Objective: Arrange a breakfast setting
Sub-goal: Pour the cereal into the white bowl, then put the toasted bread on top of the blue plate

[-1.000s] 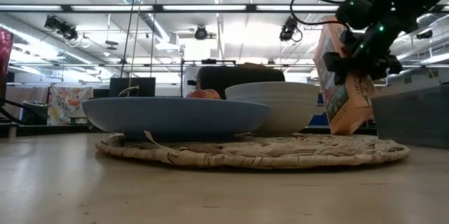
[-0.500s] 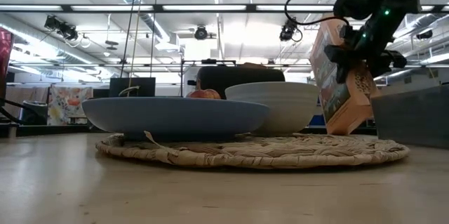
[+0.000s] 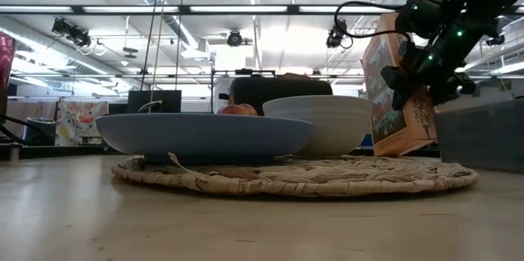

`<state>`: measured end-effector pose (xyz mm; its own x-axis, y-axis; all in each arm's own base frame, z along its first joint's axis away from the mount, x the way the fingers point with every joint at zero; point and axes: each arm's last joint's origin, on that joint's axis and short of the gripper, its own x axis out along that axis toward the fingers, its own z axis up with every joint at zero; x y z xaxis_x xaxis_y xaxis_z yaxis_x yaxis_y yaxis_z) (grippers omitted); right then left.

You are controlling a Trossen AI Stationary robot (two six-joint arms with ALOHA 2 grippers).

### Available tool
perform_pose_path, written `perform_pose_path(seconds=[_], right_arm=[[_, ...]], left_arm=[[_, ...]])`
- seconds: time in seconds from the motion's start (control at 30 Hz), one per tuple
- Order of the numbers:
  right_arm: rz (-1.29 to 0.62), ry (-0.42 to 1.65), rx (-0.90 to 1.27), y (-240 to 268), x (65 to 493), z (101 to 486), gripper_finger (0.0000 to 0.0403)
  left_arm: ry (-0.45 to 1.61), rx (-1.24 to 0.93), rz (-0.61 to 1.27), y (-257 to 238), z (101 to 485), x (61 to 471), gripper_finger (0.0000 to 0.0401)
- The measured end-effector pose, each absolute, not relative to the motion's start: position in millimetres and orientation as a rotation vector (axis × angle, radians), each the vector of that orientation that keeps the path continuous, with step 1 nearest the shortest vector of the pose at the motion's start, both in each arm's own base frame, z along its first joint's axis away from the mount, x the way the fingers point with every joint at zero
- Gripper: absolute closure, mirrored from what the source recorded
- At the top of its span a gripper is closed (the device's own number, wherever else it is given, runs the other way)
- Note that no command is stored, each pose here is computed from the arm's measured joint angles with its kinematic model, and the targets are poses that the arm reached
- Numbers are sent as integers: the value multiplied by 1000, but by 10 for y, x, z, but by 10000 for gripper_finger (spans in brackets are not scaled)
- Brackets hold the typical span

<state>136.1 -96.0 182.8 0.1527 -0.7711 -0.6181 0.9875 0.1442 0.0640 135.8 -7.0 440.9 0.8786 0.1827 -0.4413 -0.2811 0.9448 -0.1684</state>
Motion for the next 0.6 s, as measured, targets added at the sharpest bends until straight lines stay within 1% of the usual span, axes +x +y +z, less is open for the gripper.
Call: perform_pose_path(seconds=[0.27, 0.6], right_arm=[[-1256, 507, 575, -863, 1340, 1866, 53], [-1152, 580, 668, -721, 1234, 1880, 52]], left_arm=[[433, -254, 249, -70, 4410, 1358, 88], [438, -254, 250, -73, 4405, 1387, 88]])
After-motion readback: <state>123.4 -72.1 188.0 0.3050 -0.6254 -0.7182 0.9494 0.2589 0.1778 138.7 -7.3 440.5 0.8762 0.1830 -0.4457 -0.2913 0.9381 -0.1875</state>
